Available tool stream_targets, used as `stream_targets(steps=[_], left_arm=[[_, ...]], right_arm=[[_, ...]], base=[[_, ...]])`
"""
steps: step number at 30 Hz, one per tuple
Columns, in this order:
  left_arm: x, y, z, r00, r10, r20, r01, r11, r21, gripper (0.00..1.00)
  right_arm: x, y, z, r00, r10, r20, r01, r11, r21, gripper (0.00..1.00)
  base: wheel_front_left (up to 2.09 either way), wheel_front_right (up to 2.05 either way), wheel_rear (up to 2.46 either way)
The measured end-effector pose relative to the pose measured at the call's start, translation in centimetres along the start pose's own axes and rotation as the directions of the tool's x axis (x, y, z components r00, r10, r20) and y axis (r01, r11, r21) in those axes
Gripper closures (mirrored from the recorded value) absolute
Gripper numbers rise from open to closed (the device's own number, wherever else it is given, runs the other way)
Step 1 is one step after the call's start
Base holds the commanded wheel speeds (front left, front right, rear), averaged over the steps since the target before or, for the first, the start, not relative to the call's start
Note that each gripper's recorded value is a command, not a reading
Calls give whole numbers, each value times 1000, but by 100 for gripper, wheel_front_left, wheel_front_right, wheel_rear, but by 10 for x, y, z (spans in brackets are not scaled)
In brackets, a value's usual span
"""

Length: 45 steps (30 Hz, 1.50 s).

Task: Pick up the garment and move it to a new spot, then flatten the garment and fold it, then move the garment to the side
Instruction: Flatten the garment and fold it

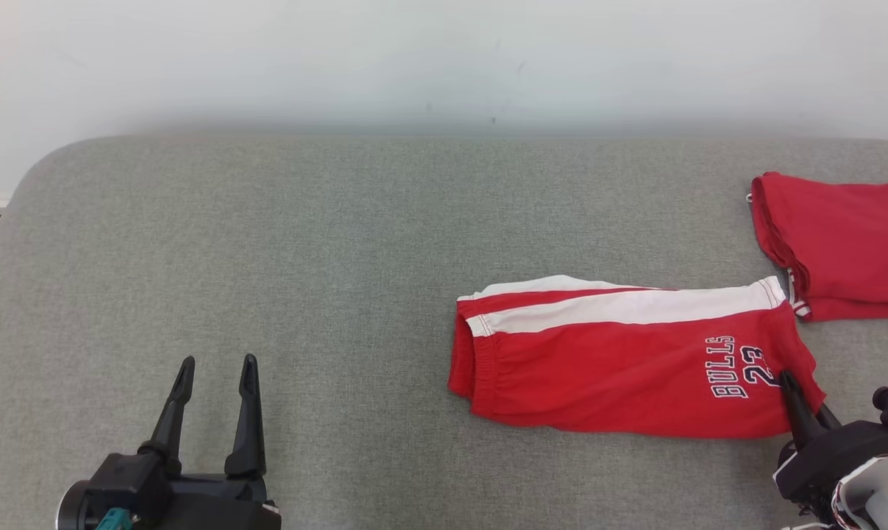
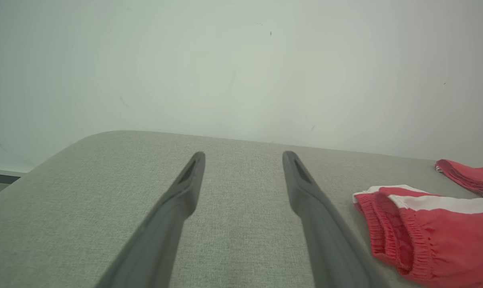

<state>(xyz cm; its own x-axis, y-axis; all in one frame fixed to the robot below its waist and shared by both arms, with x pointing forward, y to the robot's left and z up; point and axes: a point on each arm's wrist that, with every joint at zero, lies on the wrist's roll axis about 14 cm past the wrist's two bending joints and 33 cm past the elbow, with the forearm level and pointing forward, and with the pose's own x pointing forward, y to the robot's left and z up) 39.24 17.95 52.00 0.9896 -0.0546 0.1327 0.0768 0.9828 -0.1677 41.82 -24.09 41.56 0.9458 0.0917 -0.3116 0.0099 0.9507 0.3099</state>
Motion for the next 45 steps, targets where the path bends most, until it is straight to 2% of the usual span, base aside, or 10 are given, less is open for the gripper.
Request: stream_targets(steps=[7, 14, 19, 20, 27, 36, 44, 45], left_arm=[[-1, 0, 1, 1000, -1, 3, 1, 1000, 1, 0], [-5, 2, 6, 1000, 5, 14, -5, 1000, 8, 0], [-10, 7, 9, 1000, 23, 20, -24, 1000, 11, 0], [-10, 7, 9, 1000, 23, 20, -24, 1000, 11, 0], [-14, 14, 14, 998, 46, 33, -47, 999, 15, 0], [-20, 27, 13, 996, 90, 26, -91, 996, 13, 0], [-19, 31, 8, 994, 104, 11, -104, 994, 13, 0], [-19, 31, 8, 995, 103, 10, -103, 995, 13, 0]], right_arm=[[4, 21, 23, 995, 67, 71, -61, 995, -82, 100], [10, 86, 40, 962, 231, 148, -213, 969, -128, 100], [10, 138, 37, 927, 349, 138, -329, 933, -146, 100], [10, 138, 37, 927, 349, 138, -329, 933, -146, 100], [7, 193, 20, 879, 469, 86, -452, 877, -160, 100], [1, 231, -22, 850, 527, -8, -525, 846, -93, 100], [-3, 249, -60, 837, 540, -86, -544, 838, -33, 100], [-4, 250, -61, 837, 540, -86, -544, 839, -29, 68]], base=[[0, 0, 0], [0, 0, 0], [0, 0, 0], [0, 0, 0], [0, 0, 0], [0, 0, 0], [0, 0, 0], [0, 0, 0]])
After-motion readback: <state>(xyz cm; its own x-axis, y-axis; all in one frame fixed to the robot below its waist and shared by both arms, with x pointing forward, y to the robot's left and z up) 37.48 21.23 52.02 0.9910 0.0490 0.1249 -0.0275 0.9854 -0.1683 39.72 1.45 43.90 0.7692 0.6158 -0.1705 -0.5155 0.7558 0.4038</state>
